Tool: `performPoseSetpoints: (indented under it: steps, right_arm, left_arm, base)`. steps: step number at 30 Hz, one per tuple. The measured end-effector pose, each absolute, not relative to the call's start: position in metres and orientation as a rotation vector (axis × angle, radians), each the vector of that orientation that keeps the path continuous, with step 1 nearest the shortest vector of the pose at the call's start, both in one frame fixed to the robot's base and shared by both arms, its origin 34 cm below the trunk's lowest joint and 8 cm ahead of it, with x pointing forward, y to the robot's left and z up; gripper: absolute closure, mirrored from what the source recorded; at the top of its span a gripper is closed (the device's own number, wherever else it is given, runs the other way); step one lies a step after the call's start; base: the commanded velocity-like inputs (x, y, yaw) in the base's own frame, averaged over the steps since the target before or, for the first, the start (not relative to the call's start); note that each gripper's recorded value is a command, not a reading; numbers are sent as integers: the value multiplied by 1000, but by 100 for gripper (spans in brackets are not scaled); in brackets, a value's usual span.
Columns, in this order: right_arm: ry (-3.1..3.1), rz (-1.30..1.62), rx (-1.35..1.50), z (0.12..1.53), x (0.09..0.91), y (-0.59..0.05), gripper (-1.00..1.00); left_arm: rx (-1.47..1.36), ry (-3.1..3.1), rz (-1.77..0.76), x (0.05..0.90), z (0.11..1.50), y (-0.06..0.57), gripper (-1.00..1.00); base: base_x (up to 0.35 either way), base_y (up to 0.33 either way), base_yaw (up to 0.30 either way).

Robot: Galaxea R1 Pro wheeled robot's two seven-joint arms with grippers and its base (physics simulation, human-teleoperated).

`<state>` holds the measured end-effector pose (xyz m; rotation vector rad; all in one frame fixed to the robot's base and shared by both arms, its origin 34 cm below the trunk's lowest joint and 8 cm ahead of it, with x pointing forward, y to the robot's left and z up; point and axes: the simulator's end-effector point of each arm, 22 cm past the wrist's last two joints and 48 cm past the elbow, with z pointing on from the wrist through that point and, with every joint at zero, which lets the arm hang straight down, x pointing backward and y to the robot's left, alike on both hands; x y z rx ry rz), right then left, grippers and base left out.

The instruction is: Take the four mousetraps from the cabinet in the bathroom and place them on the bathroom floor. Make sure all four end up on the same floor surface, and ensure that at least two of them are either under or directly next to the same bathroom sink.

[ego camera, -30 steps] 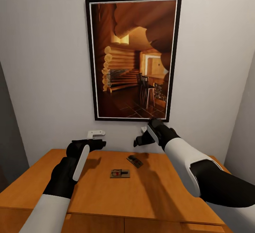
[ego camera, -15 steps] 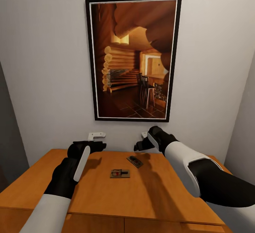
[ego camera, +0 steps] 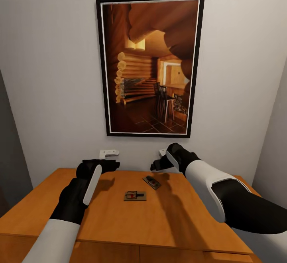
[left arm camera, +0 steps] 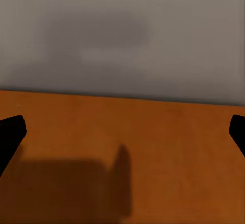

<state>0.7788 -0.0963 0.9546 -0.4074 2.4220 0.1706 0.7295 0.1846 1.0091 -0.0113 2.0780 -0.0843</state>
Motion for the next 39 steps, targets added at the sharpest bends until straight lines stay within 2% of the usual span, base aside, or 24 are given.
performPoseSetpoints:
  steps: [17,30,39]
  right_arm:
    - [2424,229,-432,957,775,-86,-100]
    - [2421,230,-431,961,773,-86,-100]
    - [2421,231,-430,961,773,-86,-100]
  left_arm:
    - [-11,2079,-83,729,1009,185,-100]
    - [-11,2072,-84,728,1013,185,-100]
    - [-11,2070,-84,728,1014,185,-100]
  base:
    - [0,0,3]
    - [0,0,175]
    - [0,0,43]
